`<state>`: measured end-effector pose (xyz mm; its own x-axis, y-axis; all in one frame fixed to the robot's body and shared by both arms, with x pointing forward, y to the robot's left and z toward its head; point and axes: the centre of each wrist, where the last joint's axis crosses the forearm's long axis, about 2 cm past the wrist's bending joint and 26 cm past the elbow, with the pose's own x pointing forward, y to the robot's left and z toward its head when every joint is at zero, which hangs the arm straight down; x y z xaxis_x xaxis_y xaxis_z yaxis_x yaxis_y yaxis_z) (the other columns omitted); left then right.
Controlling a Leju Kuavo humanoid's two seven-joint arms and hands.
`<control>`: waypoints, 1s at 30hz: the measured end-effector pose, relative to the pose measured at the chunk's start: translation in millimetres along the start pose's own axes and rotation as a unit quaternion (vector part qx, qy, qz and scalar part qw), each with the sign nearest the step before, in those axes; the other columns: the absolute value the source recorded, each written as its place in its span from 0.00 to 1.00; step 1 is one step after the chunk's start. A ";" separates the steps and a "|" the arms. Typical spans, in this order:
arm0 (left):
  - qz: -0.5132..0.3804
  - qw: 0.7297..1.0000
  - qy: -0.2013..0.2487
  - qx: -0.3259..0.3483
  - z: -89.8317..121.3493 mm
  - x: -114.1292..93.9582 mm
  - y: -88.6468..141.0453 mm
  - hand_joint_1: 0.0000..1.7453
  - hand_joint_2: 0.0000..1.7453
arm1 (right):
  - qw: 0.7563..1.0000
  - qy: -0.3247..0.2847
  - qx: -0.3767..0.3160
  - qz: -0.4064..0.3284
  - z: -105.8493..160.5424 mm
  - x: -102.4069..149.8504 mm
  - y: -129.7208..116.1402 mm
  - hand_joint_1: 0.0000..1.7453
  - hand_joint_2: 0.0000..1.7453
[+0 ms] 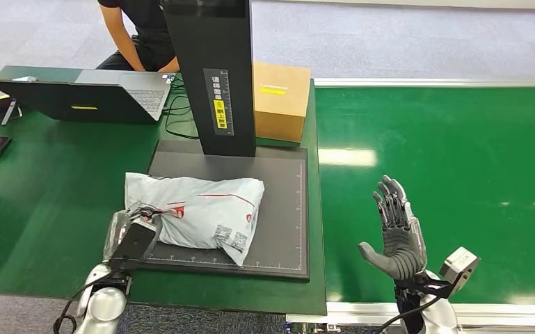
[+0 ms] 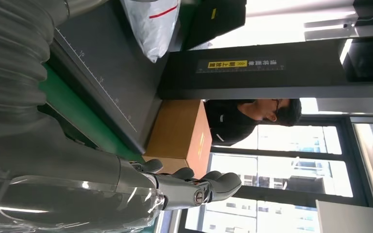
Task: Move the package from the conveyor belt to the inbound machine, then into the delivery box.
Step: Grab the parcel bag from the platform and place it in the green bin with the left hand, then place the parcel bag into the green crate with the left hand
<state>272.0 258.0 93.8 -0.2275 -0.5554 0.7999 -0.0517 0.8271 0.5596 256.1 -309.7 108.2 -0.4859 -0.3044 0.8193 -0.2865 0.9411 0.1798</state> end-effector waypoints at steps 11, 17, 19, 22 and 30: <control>0.017 0.987 0.054 0.152 13.0 -16.3 25.1 1.00 1.00 | 1.000 0.000 -0.009 -0.001 4.9 5.2 2.4 0.00 1.00; 0.032 0.979 0.059 0.190 16.7 -20.7 30.1 1.00 1.00 | 1.000 0.000 -0.011 -0.001 5.4 6.5 3.4 0.00 1.00; 0.048 0.975 0.055 0.211 18.0 -22.1 31.2 1.00 1.00 | 1.000 0.001 -0.012 -0.001 5.7 6.6 3.7 0.00 1.00; 0.068 0.964 0.047 0.251 19.8 -23.7 33.2 1.00 1.00 | 1.000 0.002 -0.014 -0.002 5.8 6.4 4.6 0.00 1.00; 0.076 0.950 0.046 0.299 22.7 -24.8 37.7 1.00 1.00 | 1.000 0.000 -0.016 -0.002 5.6 7.1 5.8 0.00 1.00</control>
<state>253.6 304.8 90.2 -0.1910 -0.4087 0.8925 -0.5742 0.7839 0.2361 246.4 -307.2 112.0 -0.4844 -0.3080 0.8189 -0.2614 0.9442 0.2005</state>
